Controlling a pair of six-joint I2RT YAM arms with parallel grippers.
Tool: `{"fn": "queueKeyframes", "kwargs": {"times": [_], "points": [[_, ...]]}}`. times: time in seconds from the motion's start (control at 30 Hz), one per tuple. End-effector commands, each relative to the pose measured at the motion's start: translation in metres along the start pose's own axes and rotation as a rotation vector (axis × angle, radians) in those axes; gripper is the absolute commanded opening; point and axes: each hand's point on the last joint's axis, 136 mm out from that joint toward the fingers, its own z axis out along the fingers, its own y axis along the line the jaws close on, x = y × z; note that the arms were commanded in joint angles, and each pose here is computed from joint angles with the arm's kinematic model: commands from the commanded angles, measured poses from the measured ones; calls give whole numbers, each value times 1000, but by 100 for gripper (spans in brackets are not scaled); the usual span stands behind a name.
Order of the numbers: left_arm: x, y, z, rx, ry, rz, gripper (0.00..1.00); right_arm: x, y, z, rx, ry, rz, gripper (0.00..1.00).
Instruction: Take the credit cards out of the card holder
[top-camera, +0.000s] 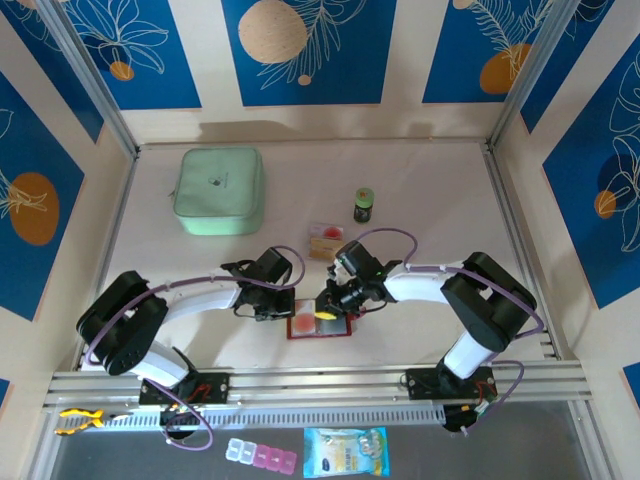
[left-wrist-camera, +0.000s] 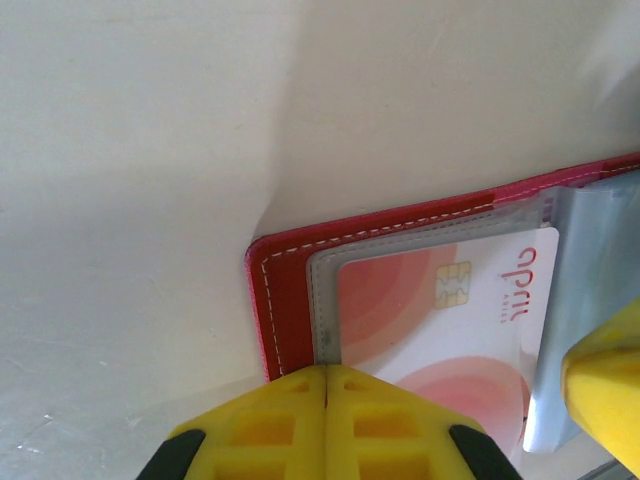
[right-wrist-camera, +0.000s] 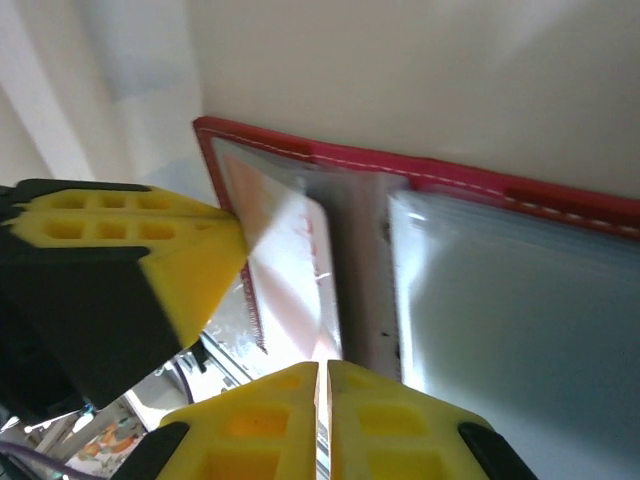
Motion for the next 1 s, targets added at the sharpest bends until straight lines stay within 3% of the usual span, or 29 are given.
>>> {"fn": "queueKeyframes", "kwargs": {"times": [0.0, 0.97], "points": [[14, 17, 9, -53, 47, -18, 2, 6, -6, 1, 62, 19, -3, 13], [12, 14, 11, -49, 52, -12, 2, 7, 11, 17, -30, 77, -55, 16]]}}
